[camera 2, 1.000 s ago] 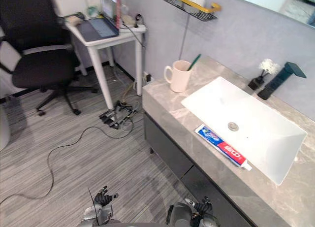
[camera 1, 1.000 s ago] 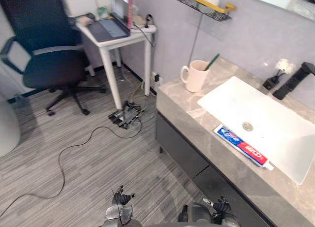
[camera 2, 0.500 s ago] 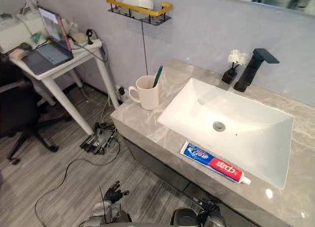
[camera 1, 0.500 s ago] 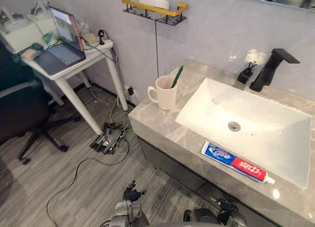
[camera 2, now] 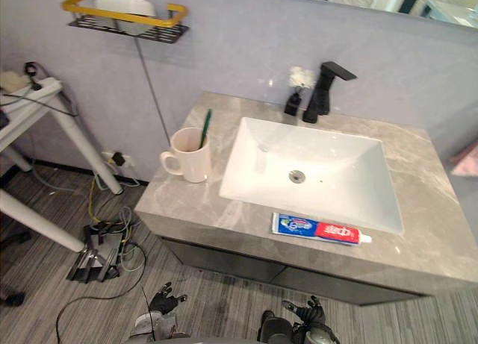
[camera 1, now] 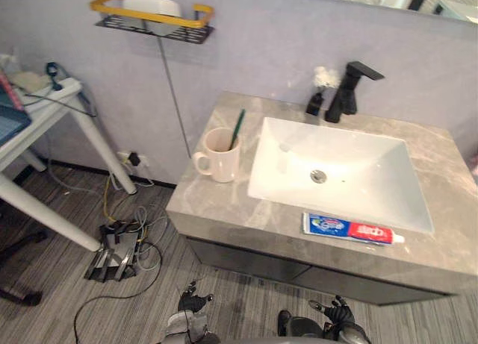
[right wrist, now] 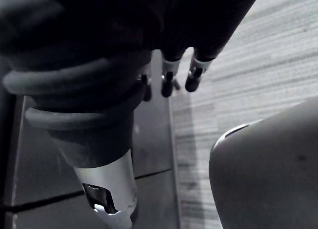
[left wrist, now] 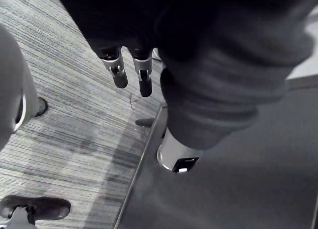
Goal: Organize washtable
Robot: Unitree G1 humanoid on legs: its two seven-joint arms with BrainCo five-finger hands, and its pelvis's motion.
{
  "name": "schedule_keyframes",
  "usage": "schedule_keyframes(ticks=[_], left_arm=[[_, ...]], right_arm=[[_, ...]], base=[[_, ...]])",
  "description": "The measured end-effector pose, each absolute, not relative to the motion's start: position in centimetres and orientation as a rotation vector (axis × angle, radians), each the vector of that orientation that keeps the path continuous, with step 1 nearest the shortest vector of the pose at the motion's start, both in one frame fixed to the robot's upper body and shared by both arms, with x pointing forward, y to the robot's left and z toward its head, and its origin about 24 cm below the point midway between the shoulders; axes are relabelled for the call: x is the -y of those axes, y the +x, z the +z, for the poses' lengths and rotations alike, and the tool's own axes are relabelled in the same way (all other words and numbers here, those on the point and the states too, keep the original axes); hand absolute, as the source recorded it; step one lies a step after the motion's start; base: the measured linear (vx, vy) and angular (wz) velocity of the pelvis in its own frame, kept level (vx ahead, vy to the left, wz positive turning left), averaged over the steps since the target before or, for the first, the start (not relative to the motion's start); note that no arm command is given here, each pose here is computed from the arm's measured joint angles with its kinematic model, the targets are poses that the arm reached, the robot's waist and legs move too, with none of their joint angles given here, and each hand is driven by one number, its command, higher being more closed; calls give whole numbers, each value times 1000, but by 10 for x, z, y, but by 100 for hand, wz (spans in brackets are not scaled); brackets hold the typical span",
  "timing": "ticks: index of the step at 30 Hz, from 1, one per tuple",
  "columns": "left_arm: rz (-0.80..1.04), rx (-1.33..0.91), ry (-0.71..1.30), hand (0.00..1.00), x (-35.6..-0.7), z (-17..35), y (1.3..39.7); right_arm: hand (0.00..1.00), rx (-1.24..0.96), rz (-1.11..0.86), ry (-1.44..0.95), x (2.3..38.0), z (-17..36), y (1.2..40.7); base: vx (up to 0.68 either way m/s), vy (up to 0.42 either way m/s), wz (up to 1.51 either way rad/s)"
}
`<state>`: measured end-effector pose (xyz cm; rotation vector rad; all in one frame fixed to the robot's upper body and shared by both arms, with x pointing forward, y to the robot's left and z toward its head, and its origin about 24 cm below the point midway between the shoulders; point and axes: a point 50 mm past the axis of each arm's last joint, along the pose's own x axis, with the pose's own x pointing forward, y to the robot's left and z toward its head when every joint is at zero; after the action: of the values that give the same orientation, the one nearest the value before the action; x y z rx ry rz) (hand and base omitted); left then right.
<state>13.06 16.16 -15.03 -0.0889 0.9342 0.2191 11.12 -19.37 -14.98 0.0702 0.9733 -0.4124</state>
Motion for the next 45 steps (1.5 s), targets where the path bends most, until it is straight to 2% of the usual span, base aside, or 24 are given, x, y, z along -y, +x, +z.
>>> schedule_keyframes(ticks=[7,16,23,29,36,45], left_arm=[[184,-967,-81,0,-153,-154,123],[246,-922,-82,0,-170,-149,129],[252,-884,-89,0,-170,-145,133],[303,-957,-67,0,-185,-152,114],[350,-1075,-137,0,-181,-160,98],[397,-1022,-153,0,-179,-159,91]], right_arm=[[0,-957,-418,38,203,-147,115],[0,-986,-411,49,198,-151,112],[0,-986,-416,57,198,-150,113],[0,-1004,-425,71,196,-153,104],[0,-1000,-434,62,200,-152,102],[0,-1016,-469,65,202,-154,91]], base=[[9,-96,-24],[-8,-78,-33],[74,70,-59],[110,183,-33],[185,92,15],[0,0,9]])
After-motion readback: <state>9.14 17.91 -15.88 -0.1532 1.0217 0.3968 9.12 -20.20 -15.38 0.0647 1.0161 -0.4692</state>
